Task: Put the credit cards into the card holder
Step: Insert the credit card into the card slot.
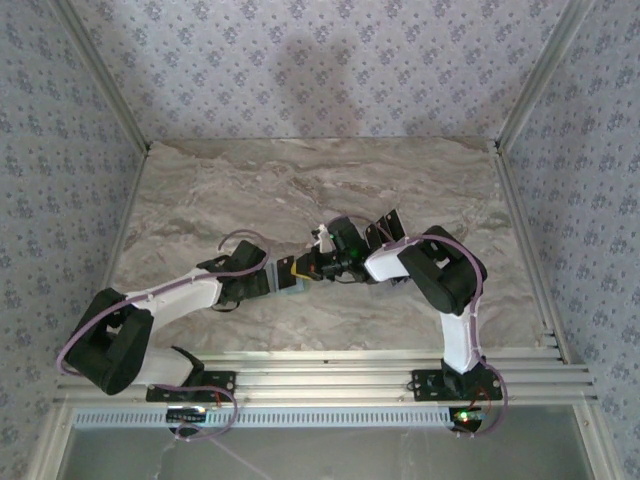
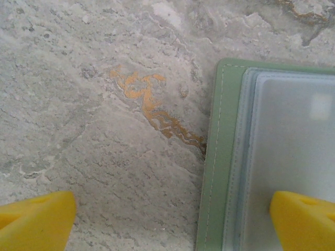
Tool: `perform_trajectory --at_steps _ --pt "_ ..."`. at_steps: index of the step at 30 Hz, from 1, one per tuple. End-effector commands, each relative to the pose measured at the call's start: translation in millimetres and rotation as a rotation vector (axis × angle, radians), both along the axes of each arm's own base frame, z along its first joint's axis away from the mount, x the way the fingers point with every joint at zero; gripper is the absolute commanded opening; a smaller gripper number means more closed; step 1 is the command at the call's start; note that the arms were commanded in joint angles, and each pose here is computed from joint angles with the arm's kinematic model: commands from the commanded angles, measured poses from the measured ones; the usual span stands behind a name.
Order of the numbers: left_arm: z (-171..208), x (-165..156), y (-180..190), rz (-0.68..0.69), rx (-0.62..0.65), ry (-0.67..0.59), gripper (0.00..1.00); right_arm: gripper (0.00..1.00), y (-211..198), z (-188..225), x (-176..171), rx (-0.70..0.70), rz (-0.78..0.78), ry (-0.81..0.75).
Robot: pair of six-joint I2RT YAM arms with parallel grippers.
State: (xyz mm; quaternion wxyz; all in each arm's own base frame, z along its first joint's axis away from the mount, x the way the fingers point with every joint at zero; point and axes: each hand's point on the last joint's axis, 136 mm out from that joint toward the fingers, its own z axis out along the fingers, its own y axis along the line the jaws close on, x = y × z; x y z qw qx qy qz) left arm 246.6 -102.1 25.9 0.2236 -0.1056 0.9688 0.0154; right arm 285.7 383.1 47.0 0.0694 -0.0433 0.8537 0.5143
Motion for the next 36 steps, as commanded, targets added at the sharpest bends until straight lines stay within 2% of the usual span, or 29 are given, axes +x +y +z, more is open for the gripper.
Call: perform_trajectory --at_steps 1,15,36 --pt "-10 -12 12 0.008 0.046 0.047 0.96 0.00 6 12 3 0.027 0.006 -0.013" --pt "-10 -13 13 0.012 0.047 0.046 0.96 0.00 13 24 2 0.049 0.015 -0.029" --pt "-9 -12 12 0.013 0.046 0.043 0.96 0.00 17 -1 -2 0.021 0.020 0.010"
